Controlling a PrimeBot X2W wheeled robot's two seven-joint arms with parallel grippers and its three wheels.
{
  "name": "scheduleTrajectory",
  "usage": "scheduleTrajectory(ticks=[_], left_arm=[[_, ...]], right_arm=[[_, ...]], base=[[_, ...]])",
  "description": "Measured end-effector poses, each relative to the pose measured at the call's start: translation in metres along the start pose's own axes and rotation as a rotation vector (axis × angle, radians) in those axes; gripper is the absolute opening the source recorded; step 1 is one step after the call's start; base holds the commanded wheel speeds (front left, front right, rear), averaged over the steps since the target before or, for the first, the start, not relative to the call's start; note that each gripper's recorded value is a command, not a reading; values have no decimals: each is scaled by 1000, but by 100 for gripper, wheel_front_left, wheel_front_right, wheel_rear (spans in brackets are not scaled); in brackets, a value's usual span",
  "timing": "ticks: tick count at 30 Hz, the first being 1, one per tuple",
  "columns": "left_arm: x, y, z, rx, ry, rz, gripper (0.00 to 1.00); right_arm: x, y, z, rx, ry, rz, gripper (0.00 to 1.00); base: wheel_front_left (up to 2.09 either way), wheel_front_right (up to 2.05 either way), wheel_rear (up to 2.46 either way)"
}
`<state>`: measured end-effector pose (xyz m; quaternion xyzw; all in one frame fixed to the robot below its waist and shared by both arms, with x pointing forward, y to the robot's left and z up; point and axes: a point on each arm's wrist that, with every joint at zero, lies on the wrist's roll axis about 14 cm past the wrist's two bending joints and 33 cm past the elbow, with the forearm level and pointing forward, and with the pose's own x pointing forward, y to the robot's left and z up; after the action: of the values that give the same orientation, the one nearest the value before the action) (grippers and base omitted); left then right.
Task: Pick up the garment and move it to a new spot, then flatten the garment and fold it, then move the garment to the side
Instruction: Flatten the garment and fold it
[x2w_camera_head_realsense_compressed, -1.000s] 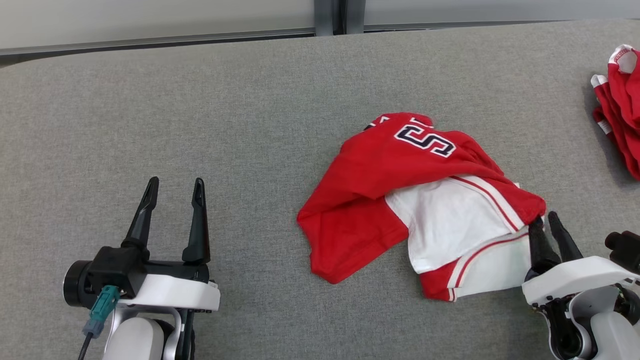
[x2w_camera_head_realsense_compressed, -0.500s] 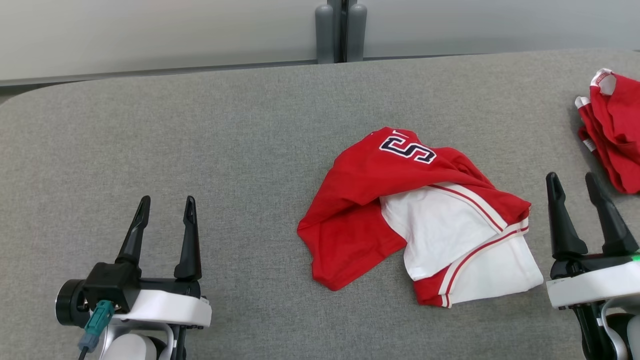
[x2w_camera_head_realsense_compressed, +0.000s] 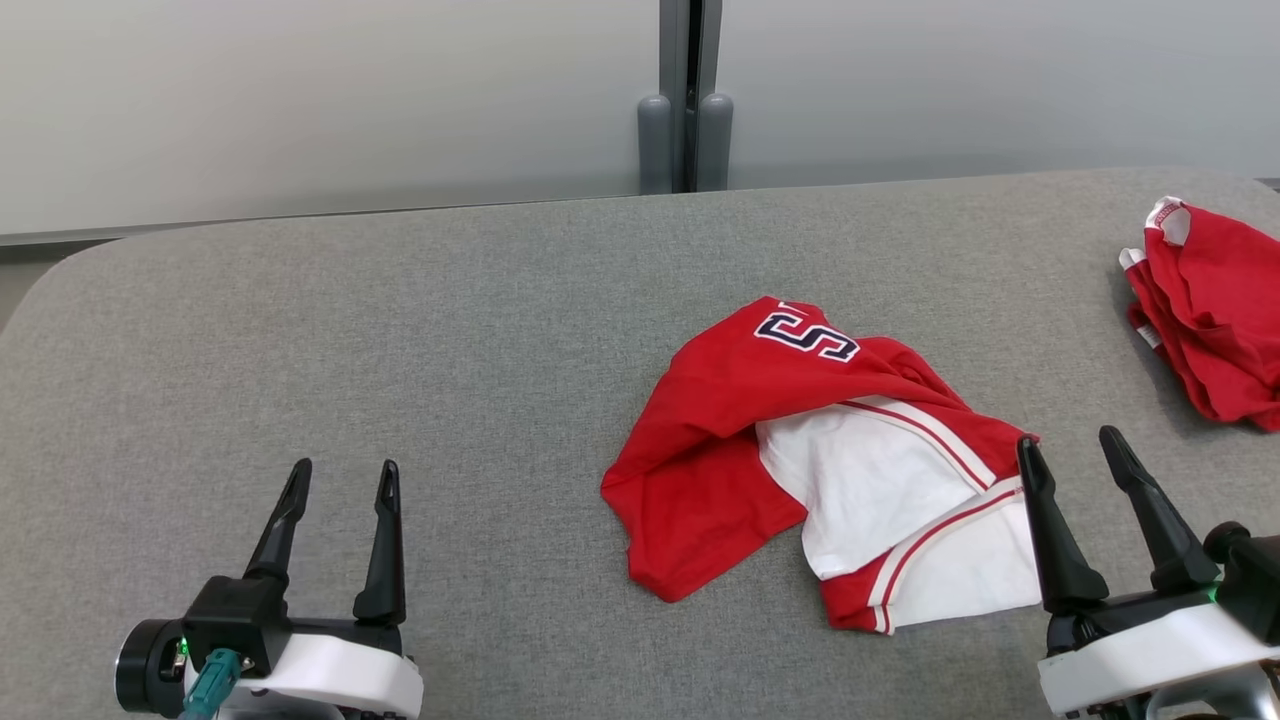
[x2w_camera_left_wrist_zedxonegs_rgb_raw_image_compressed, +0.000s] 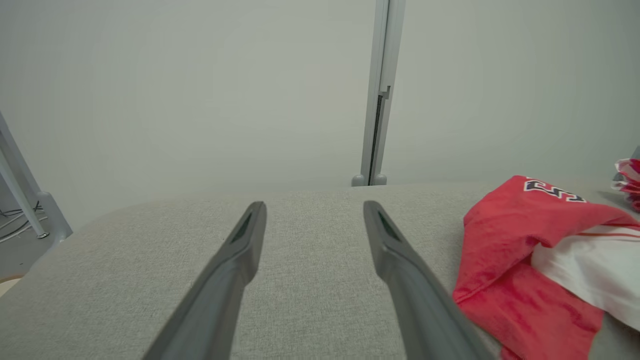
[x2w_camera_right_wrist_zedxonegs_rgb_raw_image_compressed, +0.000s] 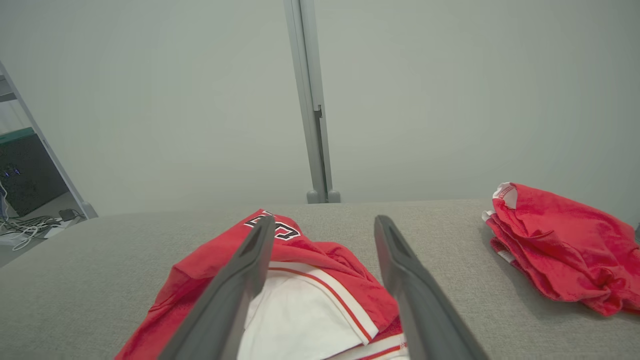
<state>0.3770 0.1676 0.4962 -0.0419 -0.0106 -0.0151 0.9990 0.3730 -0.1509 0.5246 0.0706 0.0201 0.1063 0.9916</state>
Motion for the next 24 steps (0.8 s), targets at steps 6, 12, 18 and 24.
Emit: scheduleTrajectory(ticks=[6,12,18,24], left_arm=[[-1,-2,0,4,6,-11,100],[-2,-4,-1,5,13,-17,100],[3,-21,-5,2,40,-76,100],[9,-78,-39,-67,201,-261,100]], right_arm=[[-1,0,1,2,-3,-4,100],[0,1,0,6,-2,-4,100],[2,0,-4,20,12,-7,100],[10,-1,-12,28,31,-8,100]], base=[[0,0,0],[0,0,0],[0,0,0],[0,0,0]])
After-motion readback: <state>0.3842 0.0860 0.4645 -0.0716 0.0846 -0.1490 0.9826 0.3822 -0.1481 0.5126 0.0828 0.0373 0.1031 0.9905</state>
